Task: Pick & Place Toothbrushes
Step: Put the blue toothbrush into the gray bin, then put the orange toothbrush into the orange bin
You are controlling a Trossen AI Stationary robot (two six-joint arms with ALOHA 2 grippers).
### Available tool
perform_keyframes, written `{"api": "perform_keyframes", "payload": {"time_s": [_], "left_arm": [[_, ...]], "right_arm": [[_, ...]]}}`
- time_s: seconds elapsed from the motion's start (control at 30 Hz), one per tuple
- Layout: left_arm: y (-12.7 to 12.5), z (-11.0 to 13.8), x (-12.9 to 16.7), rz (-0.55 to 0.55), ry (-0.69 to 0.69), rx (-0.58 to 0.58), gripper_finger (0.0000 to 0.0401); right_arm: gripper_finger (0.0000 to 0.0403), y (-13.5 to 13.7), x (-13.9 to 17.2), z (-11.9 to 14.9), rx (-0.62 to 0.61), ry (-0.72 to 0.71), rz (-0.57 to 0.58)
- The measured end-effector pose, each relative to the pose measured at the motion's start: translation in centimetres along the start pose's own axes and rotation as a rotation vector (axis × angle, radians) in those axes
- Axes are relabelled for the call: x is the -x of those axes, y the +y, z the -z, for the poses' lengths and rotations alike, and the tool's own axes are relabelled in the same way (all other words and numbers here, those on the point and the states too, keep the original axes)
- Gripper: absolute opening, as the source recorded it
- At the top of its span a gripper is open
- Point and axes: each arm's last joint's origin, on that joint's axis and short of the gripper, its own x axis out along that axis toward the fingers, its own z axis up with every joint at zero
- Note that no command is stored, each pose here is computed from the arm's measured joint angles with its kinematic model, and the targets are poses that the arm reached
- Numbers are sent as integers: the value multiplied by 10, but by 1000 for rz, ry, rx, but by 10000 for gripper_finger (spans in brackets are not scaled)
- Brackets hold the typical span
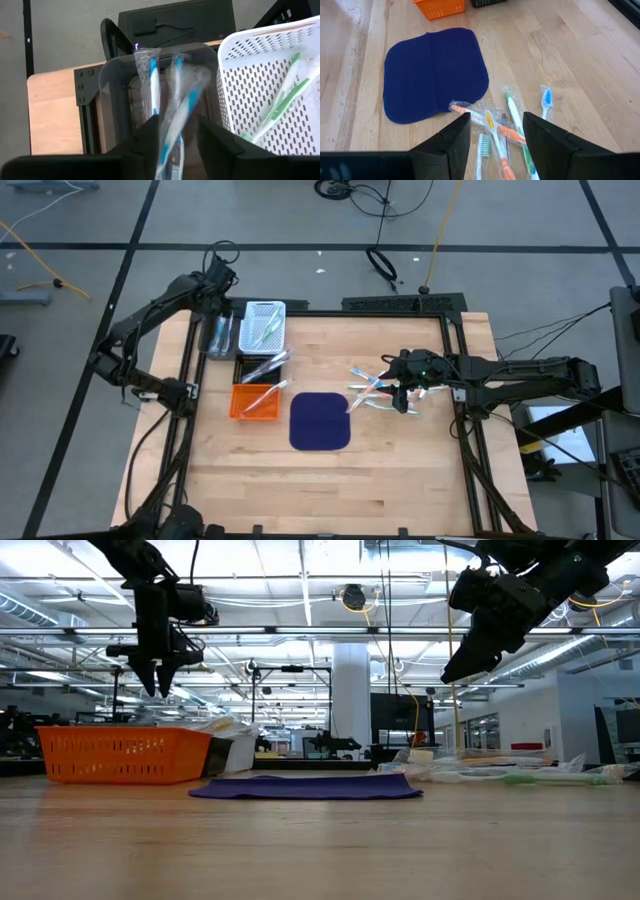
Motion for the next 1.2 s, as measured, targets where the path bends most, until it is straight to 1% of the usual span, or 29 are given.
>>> {"api": "perform_keyframes", "payload": {"time_s": [0.13,0.27,0.37,0.5,0.63,0.7,0.77,0.87,0.93,1.03,1.2], "left_arm": [[0,0,0,-2,-3,-3,170],[0,-1,0,0,-10,-40,195],[-2,0,1,3,-11,-90,201],[-12,3,4,25,-28,-148,202],[-27,6,17,77,-104,-236,202],[-35,8,27,144,-159,-276,202],[-45,11,39,249,-213,-321,202],[-61,18,55,414,-263,-424,202],[-72,25,64,498,-287,-495,202],[-88,37,72,567,-294,-573,202],[-112,59,88,651,-324,-707,202]], "right_arm": [[171,0,0,0,0,0,0],[171,0,0,0,0,0,0],[171,0,0,0,0,0,0],[171,0,0,1,0,8,1],[171,0,0,1,0,7,1],[171,0,0,1,0,7,1],[171,0,0,1,-1,7,1],[171,0,0,1,-2,7,1],[171,0,0,1,-11,9,0],[171,0,0,4,-25,37,3],[171,-2,1,13,-30,135,21]]}}
